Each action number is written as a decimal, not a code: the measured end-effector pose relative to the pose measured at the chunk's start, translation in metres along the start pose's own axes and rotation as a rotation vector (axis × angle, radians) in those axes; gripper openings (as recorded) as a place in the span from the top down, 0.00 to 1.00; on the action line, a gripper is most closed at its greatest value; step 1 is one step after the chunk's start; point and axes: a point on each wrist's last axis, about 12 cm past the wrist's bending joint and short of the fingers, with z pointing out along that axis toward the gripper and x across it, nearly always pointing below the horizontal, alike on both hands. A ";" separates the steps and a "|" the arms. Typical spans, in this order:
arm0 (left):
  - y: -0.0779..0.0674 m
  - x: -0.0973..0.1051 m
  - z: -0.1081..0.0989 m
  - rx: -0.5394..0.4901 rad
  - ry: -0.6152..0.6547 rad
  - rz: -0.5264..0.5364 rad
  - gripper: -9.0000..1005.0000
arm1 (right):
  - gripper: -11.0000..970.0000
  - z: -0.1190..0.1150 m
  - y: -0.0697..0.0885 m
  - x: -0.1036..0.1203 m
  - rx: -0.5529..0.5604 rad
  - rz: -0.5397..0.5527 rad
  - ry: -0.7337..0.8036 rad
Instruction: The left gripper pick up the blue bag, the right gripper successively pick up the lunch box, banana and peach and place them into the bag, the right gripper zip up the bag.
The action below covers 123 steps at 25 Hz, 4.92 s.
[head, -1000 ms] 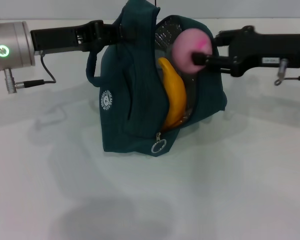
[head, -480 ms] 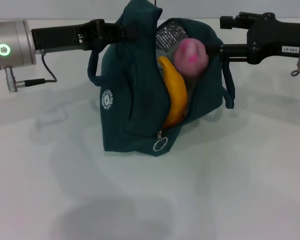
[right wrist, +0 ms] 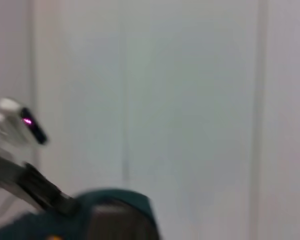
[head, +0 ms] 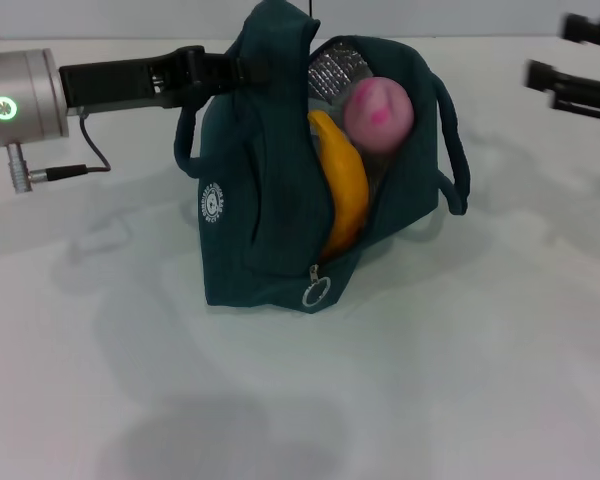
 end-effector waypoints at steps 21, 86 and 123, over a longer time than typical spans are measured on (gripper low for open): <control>0.003 0.007 -0.001 0.001 -0.001 -0.023 0.93 | 0.20 0.091 -0.032 0.021 0.294 -0.138 0.194; 0.008 0.064 -0.011 0.115 0.029 -0.153 0.92 | 0.21 0.045 0.027 0.029 0.202 -0.158 -0.092; 0.013 0.043 0.009 0.024 0.032 -0.019 0.58 | 0.21 0.059 0.053 0.051 0.006 0.028 0.009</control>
